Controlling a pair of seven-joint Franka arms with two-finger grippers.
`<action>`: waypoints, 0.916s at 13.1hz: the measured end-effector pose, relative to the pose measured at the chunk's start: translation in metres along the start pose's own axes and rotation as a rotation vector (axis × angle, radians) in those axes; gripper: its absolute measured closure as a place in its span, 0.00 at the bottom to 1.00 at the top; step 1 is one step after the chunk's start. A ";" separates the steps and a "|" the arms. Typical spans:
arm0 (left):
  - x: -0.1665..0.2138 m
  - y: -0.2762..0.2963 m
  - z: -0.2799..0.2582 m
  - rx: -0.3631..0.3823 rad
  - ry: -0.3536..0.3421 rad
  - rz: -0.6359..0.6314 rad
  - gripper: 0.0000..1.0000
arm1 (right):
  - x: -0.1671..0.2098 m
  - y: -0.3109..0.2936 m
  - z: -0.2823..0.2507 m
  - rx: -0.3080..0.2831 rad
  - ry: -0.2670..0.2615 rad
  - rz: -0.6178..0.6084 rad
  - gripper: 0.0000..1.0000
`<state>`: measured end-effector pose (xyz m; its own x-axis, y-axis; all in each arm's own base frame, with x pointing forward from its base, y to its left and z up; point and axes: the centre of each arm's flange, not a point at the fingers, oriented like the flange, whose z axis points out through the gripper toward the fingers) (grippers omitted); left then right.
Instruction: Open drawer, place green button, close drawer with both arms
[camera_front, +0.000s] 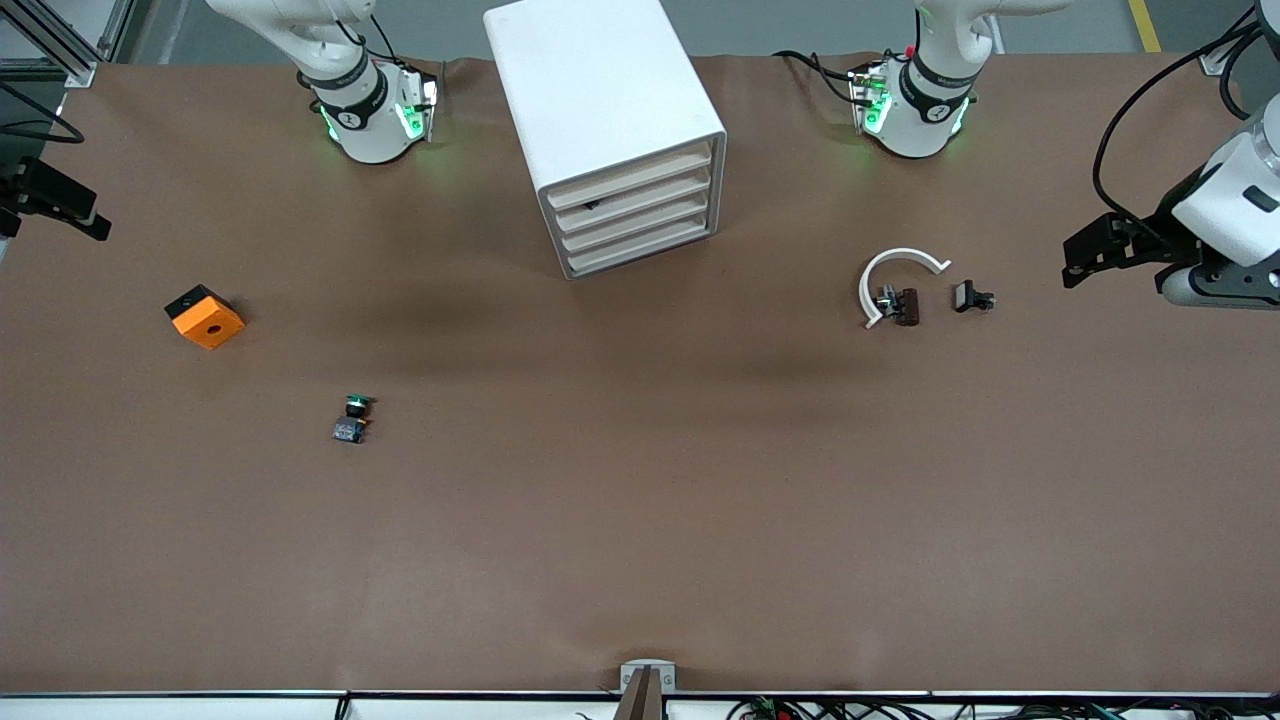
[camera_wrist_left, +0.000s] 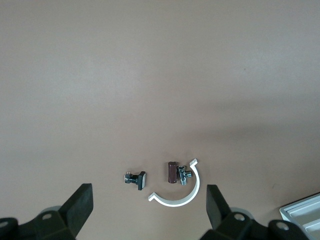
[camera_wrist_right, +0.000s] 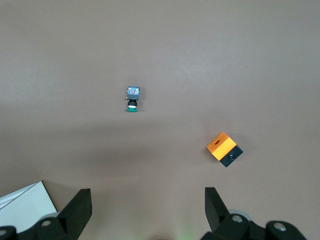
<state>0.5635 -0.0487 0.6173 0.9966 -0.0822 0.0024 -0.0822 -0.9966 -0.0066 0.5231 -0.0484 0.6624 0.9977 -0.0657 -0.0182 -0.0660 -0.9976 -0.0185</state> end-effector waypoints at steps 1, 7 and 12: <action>0.000 0.000 0.000 0.000 0.000 0.000 0.00 | 0.000 0.000 0.000 0.000 0.001 0.000 0.00; 0.001 0.000 0.003 0.000 -0.007 -0.001 0.00 | 0.002 0.000 -0.002 0.000 0.019 0.004 0.00; 0.009 0.001 0.040 -0.001 -0.086 -0.021 0.00 | 0.003 0.000 -0.002 0.000 0.024 0.026 0.00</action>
<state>0.5721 -0.0502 0.5772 0.9947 -0.0607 -0.0831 -0.0615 -0.9981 -0.0068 0.5257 -0.0485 0.6645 0.9957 -0.0921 0.0051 -0.0920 -0.9956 -0.0180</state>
